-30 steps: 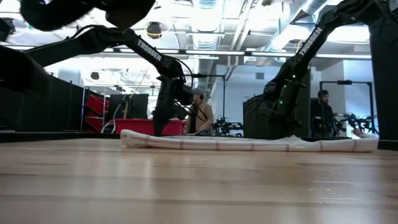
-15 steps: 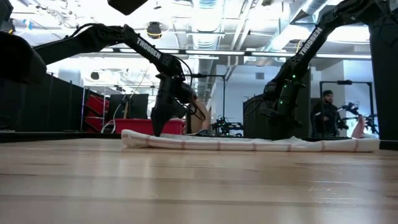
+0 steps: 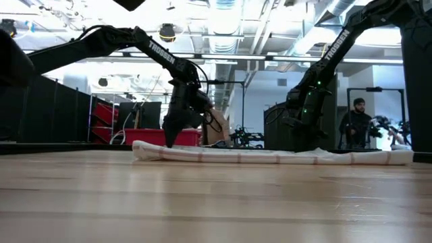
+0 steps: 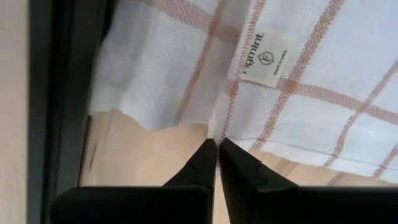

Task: Roll towel
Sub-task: Fold the white striped towel

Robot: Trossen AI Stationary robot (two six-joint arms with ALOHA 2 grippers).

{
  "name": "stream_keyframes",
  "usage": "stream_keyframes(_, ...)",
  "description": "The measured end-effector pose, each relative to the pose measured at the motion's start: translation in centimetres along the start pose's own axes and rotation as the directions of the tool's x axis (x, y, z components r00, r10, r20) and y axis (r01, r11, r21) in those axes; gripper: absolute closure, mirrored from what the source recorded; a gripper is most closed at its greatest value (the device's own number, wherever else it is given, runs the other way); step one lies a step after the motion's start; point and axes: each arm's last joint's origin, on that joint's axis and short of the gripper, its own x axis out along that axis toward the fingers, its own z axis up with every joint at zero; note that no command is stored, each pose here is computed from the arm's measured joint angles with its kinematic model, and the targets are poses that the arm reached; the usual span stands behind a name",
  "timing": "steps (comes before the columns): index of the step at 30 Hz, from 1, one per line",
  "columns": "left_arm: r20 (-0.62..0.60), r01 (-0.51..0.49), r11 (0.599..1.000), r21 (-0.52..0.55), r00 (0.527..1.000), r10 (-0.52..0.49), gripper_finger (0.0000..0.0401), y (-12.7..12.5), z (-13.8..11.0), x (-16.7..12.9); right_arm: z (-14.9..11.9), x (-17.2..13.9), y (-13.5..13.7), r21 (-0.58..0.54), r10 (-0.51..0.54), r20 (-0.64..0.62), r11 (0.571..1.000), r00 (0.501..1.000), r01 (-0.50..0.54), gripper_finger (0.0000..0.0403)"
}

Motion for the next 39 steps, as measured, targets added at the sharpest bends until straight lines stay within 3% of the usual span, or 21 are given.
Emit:
stream_keyframes(6, 0.083, -0.05, 0.999, 0.001, 0.995, 0.05, 0.0401, -0.7, -0.6, -2.8, 0.0, 0.0, 0.0, -0.004, 0.0, 0.001, 1.0, 1.0, 0.0, 0.0305)
stream_keyframes(17, 0.28, -0.154, 0.986, -0.069, 0.945, 0.167, 0.0401, 2.0, -0.7, -4.9, -0.1, 0.0, 0.1, -0.012, 0.002, -0.01, 1.0, 1.0, -0.002, 0.0305)
stream_keyframes(32, 0.356, -0.165, 0.963, -0.212, 0.905, 0.234, 0.0401, 6.9, -2.2, -4.7, -0.2, 0.0, 0.2, -0.018, 0.004, -0.025, 1.0, 1.0, -0.004, 0.0305)
stream_keyframes(39, 0.347, -0.191, 0.971, -0.147, 0.909, 0.231, 0.0381, 6.2, -1.9, -4.9, -0.2, 0.0, 0.3, -0.028, 0.004, -0.025, 1.0, 1.0, -0.004, 0.0305)
